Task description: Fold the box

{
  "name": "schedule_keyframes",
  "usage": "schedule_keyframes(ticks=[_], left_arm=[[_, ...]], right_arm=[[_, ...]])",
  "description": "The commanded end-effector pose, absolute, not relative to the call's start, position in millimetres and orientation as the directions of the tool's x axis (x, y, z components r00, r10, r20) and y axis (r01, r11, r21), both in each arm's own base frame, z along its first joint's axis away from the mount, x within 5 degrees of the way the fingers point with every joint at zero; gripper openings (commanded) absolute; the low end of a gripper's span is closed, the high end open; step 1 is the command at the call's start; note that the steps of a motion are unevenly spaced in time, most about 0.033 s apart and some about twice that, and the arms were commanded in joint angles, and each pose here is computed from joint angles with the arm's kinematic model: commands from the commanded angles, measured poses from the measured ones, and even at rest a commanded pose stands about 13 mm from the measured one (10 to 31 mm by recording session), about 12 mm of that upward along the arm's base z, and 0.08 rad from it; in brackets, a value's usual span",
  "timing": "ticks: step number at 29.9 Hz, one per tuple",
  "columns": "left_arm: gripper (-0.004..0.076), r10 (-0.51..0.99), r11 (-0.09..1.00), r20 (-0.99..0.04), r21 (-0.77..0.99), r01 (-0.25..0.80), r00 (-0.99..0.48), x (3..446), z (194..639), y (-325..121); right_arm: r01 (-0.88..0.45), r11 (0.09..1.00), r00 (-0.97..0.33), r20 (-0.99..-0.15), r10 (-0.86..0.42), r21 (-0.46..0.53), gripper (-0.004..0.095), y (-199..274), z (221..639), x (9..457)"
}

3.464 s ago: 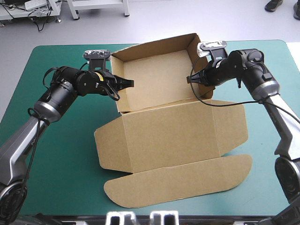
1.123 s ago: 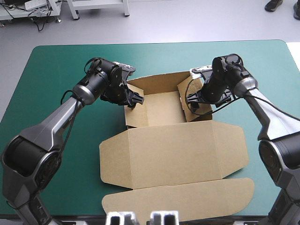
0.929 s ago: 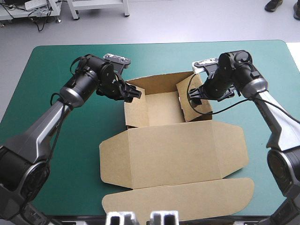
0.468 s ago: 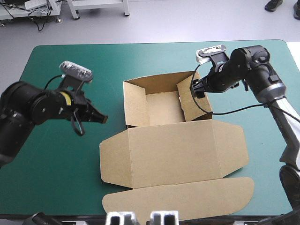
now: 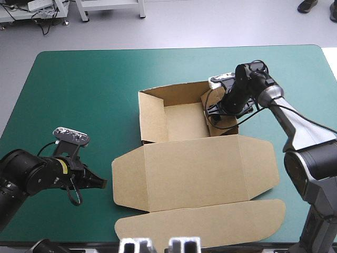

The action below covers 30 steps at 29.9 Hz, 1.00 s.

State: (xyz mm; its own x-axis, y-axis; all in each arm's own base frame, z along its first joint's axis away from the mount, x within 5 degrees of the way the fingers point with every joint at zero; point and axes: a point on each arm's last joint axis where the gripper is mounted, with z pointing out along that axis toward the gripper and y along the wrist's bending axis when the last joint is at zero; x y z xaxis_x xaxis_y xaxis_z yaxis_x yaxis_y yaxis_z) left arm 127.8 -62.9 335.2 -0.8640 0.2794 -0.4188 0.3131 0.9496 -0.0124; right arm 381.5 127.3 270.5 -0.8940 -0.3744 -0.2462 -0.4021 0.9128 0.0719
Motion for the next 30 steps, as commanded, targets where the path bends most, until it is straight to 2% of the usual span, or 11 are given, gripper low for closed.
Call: schedule_keyframes(ticks=[1, 3, 6, 7, 11, 15, 19, 24, 30], left_arm=[[-0.0008, 0.25, 0.95, -0.489, -0.042, 0.309, -0.835, 128.8, 344.7, -64.9], [-0.0008, 0.247, 0.949, -0.503, -0.045, 0.311, -0.828, 129.9, 345.4, -65.5], [-0.0008, 0.24, 0.949, -0.521, -0.054, 0.312, -0.819, 131.3, 346.4, -66.8], [-0.0008, 0.238, 0.948, -0.522, -0.057, 0.313, -0.819, 131.3, 346.5, -67.0], [-0.0008, 0.234, 0.947, -0.54, -0.061, 0.315, -0.808, 132.7, 347.5, -67.9], [-0.0008, 0.226, 0.946, -0.57, -0.067, 0.319, -0.79, 135.1, 349.4, -69.3], [-0.0008, 0.222, 0.945, -0.584, -0.07, 0.321, -0.781, 136.3, 350.3, -70.0], [-0.0008, 0.222, 0.945, -0.584, -0.07, 0.321, -0.781, 136.3, 350.3, -70.0], [-0.0008, 0.222, 0.944, -0.601, -0.064, 0.323, -0.768, 137.8, 351.4, -70.1]], right_arm=[[-0.401, 0.911, -0.88, -0.317, -0.354, 0.096, 0.0575, 127.9, 287.1, 383.1], [-0.399, 0.911, -0.877, -0.332, -0.347, 0.104, 0.0384, 129.1, 287.0, 384.6], [-0.412, 0.907, -0.865, -0.351, -0.36, 0.085, 0.0037, 128.6, 290.8, 386.6], [-0.414, 0.907, -0.861, -0.356, -0.364, 0.073, -0.0016, 128.0, 293.1, 387.4], [-0.415, 0.91, -0.835, -0.397, -0.382, -0.001, -0.002, 120.0, 308.2, 394.2], [-0.353, 0.935, -0.819, -0.475, -0.322, -0.024, -0.002, 94.0, 333.5, 406.5], [-0.227, 0.971, -0.815, -0.53, -0.234, -0.079, -0.002, 34.1, 360.6, 417.1], [-0.011, 0.996, -0.823, -0.565, -0.058, -0.087, -0.002, -55.7, 374.6, 415.8], [0.176, 0.98, -0.844, -0.527, 0.102, -0.091, -0.002, -143.9, 355.1, 406.2]])
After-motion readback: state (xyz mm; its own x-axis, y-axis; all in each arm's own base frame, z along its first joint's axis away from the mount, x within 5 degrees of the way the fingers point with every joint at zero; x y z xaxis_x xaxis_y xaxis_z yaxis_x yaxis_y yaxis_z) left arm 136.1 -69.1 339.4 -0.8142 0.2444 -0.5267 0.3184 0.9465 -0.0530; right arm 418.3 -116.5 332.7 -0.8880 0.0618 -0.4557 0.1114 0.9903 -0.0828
